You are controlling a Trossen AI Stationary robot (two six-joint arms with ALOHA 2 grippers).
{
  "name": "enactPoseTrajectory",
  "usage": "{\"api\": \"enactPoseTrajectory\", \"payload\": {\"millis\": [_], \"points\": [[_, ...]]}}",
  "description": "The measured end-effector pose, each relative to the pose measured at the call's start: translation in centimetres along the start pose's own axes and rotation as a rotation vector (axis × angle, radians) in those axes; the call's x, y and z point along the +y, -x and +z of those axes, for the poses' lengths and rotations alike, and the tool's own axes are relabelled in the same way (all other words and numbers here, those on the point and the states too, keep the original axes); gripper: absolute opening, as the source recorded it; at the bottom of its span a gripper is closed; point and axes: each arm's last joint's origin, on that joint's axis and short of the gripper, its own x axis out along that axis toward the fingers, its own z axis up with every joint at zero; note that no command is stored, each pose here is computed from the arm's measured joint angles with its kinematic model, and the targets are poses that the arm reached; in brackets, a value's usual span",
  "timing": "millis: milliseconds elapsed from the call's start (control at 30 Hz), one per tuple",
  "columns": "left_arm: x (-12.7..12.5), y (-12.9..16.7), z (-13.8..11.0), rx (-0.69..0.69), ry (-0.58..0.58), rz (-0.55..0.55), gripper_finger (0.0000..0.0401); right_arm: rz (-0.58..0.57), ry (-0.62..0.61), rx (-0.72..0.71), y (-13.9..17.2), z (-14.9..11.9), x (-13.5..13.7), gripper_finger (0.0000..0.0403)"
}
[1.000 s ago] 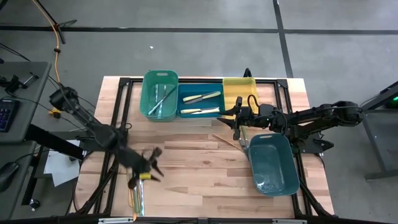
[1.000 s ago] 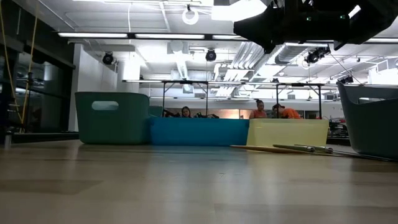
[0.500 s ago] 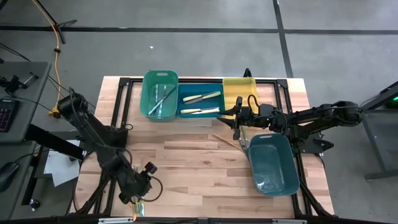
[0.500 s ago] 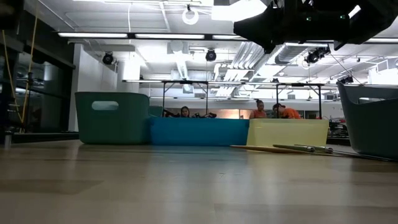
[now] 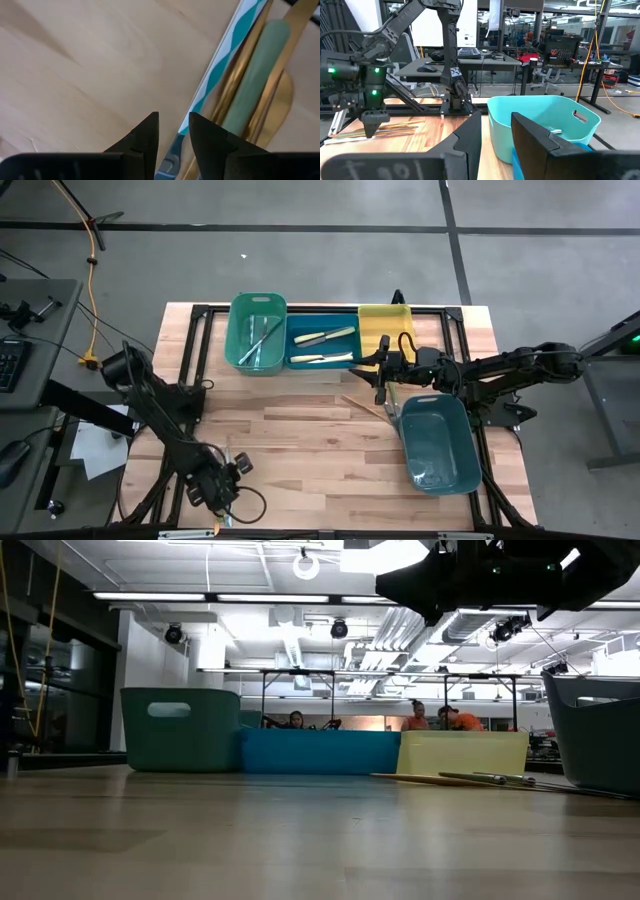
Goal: Sort silverware by color (type)
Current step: Put the blue knife into the green bin
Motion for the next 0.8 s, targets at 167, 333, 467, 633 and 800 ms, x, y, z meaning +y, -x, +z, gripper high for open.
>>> {"api": "enactPoseTrajectory", "payload": {"millis": [167,333,467,633,800], "points": [[-0.1,-0.6,-0.1,0.022,-0.022,-0.027,0.0102,0.0,0.0,0.0,0.0,0.0,0.0,0.0103],[-0.3,-1.3,-0.2,0.054,-0.09,-0.106,0.0102,0.005,0.0,0.0,0.0,0.0,0.0,0.0103],[-0.2,-1.4,-0.2,0.053,-0.138,-0.104,0.0101,0.006,0.0,0.0,0.0,0.0,0.0,0.0103],[0.5,-1.4,-0.3,0.056,-0.119,-0.074,0.0101,0.005,0.0,0.0,0.0,0.0,0.0,0.0103],[1.5,-1.5,-0.3,0.06,-0.086,-0.048,0.0076,0.004,0.0,0.0,0.0,0.0,0.0,0.0103]]}}
